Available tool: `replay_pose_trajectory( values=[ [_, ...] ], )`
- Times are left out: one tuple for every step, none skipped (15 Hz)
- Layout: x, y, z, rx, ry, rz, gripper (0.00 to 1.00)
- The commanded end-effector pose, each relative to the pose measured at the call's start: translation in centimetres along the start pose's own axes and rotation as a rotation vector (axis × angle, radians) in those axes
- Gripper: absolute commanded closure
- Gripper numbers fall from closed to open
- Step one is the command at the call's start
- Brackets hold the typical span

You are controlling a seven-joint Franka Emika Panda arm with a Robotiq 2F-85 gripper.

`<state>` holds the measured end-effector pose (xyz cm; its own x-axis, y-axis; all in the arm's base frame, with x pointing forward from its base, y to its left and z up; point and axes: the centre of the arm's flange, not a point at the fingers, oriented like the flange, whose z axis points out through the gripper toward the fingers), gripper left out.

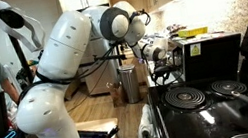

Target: Move the wooden spoon to the stove then move the spoon to the pan

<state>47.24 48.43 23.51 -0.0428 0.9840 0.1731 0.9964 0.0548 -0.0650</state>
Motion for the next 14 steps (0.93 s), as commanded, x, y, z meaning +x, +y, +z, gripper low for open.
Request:
replay_pose_trajectory(
  values=[
    [0.2, -0.5, 0.2, 0.008, -0.023, 0.001, 0.73],
    [0.3, -0.5, 0.2, 0.009, -0.023, -0.001, 0.79],
    [0.4, -0.3, 0.0, 0.016, -0.018, -0.002, 0.87],
    [0.4, -0.2, -0.1, 0.015, -0.02, 0.0, 0.92],
    [0.4, -0.2, -0.1, 0.016, -0.02, 0.001, 0.97],
    [0.4, -0.2, -0.2, 0.021, -0.016, -0.001, 0.93],
    [0.4, -0.2, -0.3, 0.021, -0.018, 0.001, 0.93],
    [0.4, -0.2, -0.4, 0.025, -0.013, -0.001, 0.93],
    [0.3, -0.3, -0.6, 0.031, -0.014, 0.002, 0.93],
    [0.2, -0.5, -1.1, 0.041, -0.006, 0.004, 0.93],
    [0.0, -0.6, -1.6, 0.043, -0.001, 0.01, 0.93],
    [-0.3, -0.9, -2.4, 0.051, 0.01, 0.019, 0.93],
    [-0.5, -1.1, -3.1, 0.064, 0.023, 0.023, 0.93],
    [-0.8, -1.3, -4.1, 0.072, 0.039, 0.025, 0.93]
  ],
)
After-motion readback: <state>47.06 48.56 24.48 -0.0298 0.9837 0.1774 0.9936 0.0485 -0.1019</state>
